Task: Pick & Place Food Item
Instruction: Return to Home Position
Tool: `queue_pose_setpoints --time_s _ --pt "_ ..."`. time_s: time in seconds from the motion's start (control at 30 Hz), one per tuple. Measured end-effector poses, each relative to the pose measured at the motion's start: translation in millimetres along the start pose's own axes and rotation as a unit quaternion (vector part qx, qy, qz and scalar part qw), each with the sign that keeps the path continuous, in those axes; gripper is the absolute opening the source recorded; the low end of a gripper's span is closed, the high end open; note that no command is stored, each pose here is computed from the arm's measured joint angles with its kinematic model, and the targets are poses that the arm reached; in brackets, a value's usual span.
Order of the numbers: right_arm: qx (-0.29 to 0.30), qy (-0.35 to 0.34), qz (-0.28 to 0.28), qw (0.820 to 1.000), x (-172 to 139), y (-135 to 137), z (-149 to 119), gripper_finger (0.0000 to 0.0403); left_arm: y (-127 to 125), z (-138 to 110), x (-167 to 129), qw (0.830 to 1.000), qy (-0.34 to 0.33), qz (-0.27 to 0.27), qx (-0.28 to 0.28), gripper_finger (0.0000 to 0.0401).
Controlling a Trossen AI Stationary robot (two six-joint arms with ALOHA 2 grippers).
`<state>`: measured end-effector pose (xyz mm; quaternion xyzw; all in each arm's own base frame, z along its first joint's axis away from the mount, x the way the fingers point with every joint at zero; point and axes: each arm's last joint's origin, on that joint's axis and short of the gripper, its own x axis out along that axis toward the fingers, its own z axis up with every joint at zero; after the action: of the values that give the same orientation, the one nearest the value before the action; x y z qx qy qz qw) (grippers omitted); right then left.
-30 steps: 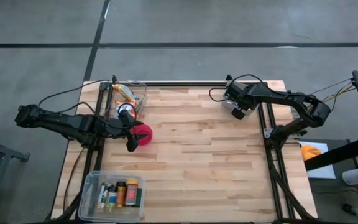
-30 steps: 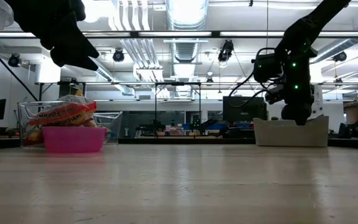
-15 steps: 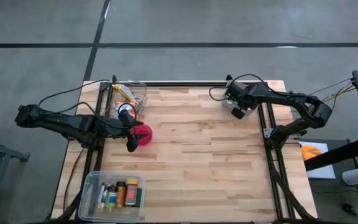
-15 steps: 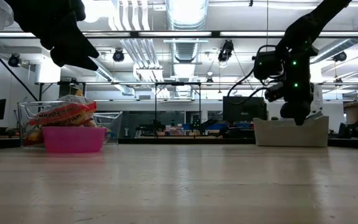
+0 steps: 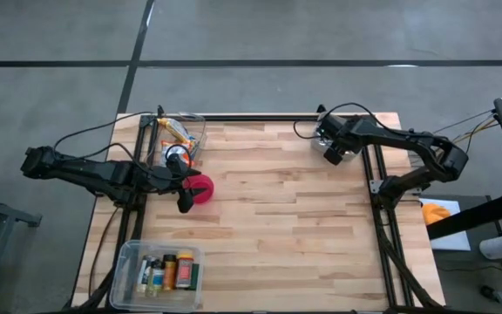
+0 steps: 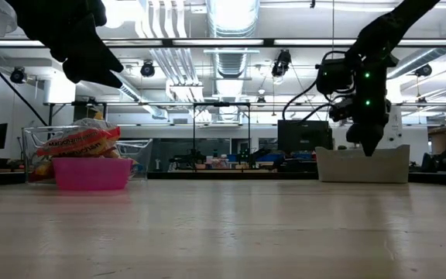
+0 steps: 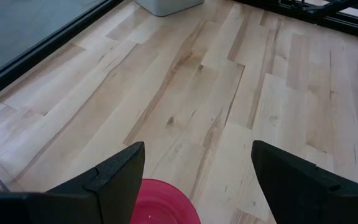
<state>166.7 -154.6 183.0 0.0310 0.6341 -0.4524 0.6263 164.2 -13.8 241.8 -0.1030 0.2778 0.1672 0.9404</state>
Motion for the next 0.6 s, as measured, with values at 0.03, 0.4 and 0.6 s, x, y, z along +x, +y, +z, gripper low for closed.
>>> queue_pose_setpoints --time_s 0.03,0.4,0.6 --pt "0.002 -0.004 0.0 1.0 -2 -1 0 0.0186 0 0 0 1.0 0.0 0.0 0.0 0.0298" --pt "0.069 -0.091 0.003 0.993 -38 -24 -13 0.0187 0 0 0 1.0 0.0 0.0 0.0 0.0298" --pt "0.135 -0.186 0.04 0.972 -73 -44 -25 0.0187 0 0 0 1.0 0.0 0.0 0.0 0.0298"
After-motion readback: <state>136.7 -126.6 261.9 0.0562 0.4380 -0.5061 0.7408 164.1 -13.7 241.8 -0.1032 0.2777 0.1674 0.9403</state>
